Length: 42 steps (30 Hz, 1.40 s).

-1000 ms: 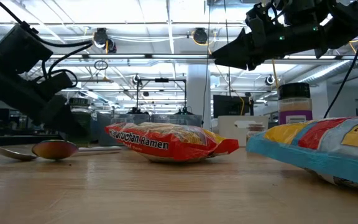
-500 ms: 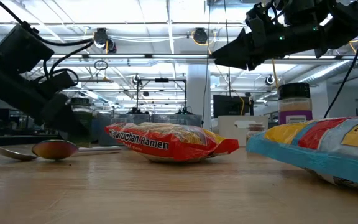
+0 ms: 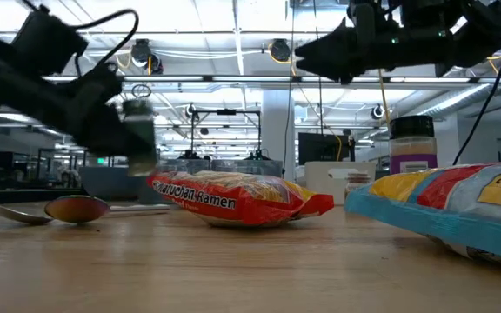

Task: Pick & Place Food Item
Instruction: Put the green seasoning bottle into the white bin

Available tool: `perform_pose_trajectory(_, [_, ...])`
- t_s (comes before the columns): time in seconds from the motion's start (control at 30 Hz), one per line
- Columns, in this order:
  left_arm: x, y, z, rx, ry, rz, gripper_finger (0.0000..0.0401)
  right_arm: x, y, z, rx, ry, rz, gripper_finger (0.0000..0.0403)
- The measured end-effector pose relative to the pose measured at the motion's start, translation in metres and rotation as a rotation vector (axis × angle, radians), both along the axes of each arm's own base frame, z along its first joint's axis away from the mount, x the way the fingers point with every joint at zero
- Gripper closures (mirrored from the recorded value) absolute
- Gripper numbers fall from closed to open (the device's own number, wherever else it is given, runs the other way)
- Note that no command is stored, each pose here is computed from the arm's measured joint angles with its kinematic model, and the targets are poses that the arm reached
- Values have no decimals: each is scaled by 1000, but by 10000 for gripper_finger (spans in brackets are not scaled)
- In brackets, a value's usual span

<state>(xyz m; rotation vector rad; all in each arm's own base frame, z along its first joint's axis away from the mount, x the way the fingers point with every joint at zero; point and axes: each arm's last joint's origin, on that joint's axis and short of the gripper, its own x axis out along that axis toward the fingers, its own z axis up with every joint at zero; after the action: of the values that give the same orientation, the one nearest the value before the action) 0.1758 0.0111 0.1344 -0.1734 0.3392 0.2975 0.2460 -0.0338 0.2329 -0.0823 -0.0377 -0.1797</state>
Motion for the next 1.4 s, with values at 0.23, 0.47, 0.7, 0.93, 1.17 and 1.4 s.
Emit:
perform_pose_trajectory(0.23, [30, 13, 41, 19, -2, -163, 195, 14, -1, 21, -39, 80, 19, 147])
perform_pose_trajectory(0.47, [46, 27, 74, 111, 75, -212, 195, 32, -1, 38, -18, 99, 178, 147])
perform_pose_trajectory(0.7, [52, 36, 96, 124, 86, -255, 195, 61, -14, 29, 99, 143, 242, 147])
perform_pose_trajectory(0.93, [65, 40, 103, 142, 109, -267, 195, 98, -19, 27, 66, 117, 272, 147])
perform_pose_trajectory(1.17, [82, 41, 93, 134, 165, -288, 195, 123, -23, 26, 49, 93, 294, 147])
perform_pose_trajectory(1.4, [97, 40, 96, 158, 177, -315, 195, 128, -26, 22, 34, 98, 284, 147])
